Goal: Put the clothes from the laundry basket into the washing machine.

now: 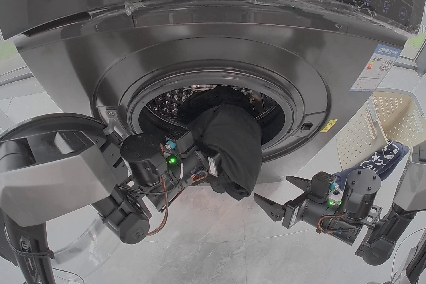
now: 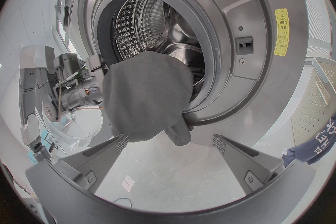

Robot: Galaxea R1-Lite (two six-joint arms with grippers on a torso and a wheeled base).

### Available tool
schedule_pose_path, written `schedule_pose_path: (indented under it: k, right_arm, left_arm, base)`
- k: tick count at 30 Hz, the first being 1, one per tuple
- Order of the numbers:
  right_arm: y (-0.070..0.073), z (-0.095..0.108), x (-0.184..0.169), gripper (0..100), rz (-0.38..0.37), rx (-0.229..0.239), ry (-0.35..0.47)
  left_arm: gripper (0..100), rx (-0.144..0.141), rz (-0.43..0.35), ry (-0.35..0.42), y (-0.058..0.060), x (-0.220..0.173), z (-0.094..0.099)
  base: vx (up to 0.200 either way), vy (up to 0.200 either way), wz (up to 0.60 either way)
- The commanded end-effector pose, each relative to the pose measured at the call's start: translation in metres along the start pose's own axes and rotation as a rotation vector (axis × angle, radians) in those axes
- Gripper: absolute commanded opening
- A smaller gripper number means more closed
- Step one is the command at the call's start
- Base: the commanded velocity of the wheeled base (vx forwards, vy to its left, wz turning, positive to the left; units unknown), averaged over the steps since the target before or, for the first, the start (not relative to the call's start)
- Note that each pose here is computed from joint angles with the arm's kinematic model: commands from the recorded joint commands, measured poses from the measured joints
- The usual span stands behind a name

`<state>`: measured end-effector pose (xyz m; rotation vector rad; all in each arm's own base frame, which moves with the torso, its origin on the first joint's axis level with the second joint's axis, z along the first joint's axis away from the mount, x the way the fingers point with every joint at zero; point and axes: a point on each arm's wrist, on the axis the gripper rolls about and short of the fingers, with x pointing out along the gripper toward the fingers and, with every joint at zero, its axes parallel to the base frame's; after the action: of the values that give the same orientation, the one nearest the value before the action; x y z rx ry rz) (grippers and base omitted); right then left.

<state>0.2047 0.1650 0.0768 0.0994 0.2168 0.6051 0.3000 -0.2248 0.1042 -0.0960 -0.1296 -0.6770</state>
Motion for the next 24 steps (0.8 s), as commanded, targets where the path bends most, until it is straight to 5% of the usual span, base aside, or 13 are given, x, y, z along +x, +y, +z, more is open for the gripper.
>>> schedule_pose_path:
  k: [1,5,12,16,24]
  right_arm:
    - [0.000,0.000,-0.001,100,0.002,0.001,0.000]
    - [0.000,0.000,-0.001,100,0.002,0.001,0.000]
    - [0.000,0.001,-0.001,100,0.002,0.001,-0.002]
    - [0.000,0.000,0.000,100,0.000,0.001,-0.002]
    - [0.001,0.000,0.000,100,0.002,0.000,0.000]
  left_arm:
    - [0,-0.023,0.030,0.027,0.011,0.020,-0.024]
    - [0,-0.029,0.105,-0.045,0.023,0.041,-0.023]
    - [0,-0.032,0.121,-0.031,0.025,0.047,-0.020]
    - [0,-0.033,0.161,-0.091,0.030,0.059,-0.018]
    - [0,-0.054,0.129,-0.044,0.030,0.058,-0.027]
  base:
    - [0.000,0.000,0.00]
    - [0.000,0.000,0.00]
    - [0.000,0.000,0.00]
    - [0.000,0.000,0.00]
    - [0.000,0.000,0.00]
